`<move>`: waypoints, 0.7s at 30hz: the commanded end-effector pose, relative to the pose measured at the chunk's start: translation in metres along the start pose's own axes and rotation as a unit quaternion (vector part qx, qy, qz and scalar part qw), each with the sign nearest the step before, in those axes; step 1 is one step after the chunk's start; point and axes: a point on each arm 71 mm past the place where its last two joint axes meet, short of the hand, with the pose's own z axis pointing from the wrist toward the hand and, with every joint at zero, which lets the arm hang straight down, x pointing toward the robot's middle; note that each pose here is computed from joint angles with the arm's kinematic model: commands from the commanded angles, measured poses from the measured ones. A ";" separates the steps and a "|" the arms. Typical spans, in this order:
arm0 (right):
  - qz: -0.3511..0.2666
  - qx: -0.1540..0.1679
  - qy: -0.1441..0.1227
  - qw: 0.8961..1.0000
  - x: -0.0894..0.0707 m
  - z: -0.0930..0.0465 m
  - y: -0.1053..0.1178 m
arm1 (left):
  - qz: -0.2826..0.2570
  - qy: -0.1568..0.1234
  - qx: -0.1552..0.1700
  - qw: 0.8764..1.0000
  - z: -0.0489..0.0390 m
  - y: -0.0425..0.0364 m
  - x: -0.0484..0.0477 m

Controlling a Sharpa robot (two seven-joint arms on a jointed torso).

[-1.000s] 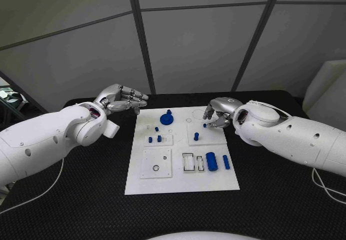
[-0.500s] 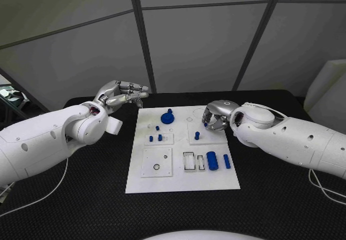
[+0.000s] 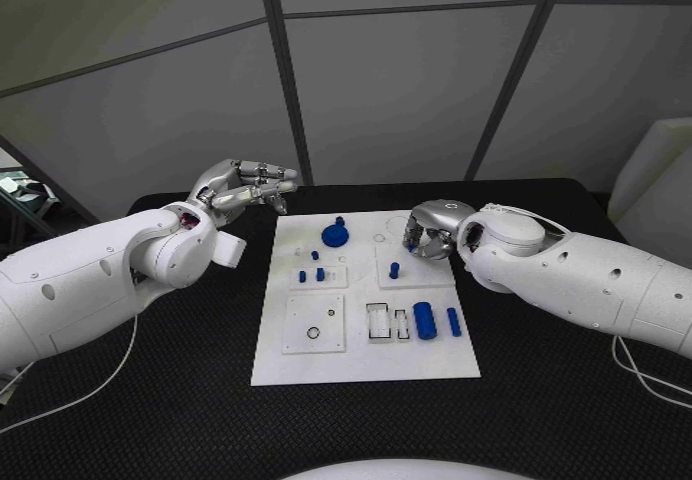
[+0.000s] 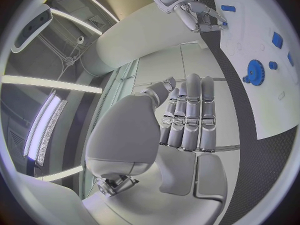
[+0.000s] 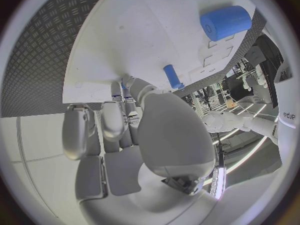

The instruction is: Assemble the parts on the task board

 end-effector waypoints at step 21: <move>0.015 -0.008 -0.060 0.998 -0.006 -0.012 0.004 | -0.007 0.000 0.001 1.000 0.0012 0.0001 -0.0020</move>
